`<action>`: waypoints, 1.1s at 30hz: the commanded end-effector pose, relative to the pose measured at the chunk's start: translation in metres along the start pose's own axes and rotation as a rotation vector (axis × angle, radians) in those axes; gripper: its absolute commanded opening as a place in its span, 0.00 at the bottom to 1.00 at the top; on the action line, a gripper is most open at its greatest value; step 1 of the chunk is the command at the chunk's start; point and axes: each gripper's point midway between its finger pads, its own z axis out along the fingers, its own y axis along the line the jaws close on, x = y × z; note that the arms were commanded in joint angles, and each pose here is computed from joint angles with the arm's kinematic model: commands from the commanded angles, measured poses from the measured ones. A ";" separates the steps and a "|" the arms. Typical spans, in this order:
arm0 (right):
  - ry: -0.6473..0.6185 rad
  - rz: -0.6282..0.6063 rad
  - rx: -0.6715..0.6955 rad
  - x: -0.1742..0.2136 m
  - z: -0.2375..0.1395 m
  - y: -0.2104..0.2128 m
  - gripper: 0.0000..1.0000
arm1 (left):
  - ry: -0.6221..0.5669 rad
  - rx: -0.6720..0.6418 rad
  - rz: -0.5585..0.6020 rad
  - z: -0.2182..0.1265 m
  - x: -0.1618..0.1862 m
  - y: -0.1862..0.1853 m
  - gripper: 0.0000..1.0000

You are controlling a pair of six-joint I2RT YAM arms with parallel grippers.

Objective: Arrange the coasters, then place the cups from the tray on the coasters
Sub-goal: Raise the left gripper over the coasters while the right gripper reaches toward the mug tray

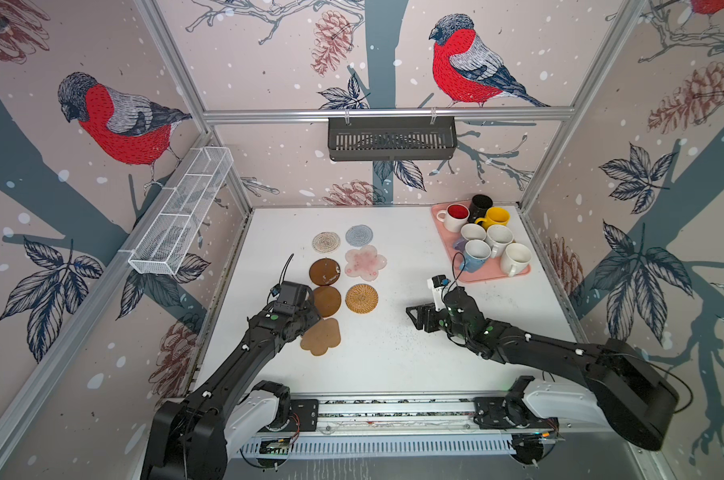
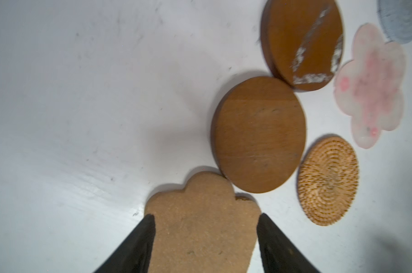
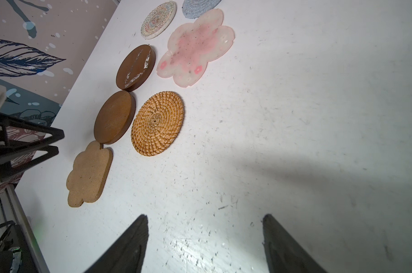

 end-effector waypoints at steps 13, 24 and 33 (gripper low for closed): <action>-0.187 -0.047 0.152 -0.078 -0.049 0.009 0.77 | -0.177 0.227 0.322 -0.060 -0.081 -0.108 0.91; -0.271 0.026 0.337 -0.135 -0.085 -0.006 0.78 | -0.331 0.502 0.444 -0.070 -0.058 -0.209 0.95; -0.235 0.191 0.599 -0.147 -0.079 -0.066 0.76 | -0.333 0.570 0.553 -0.035 -0.021 -0.234 0.88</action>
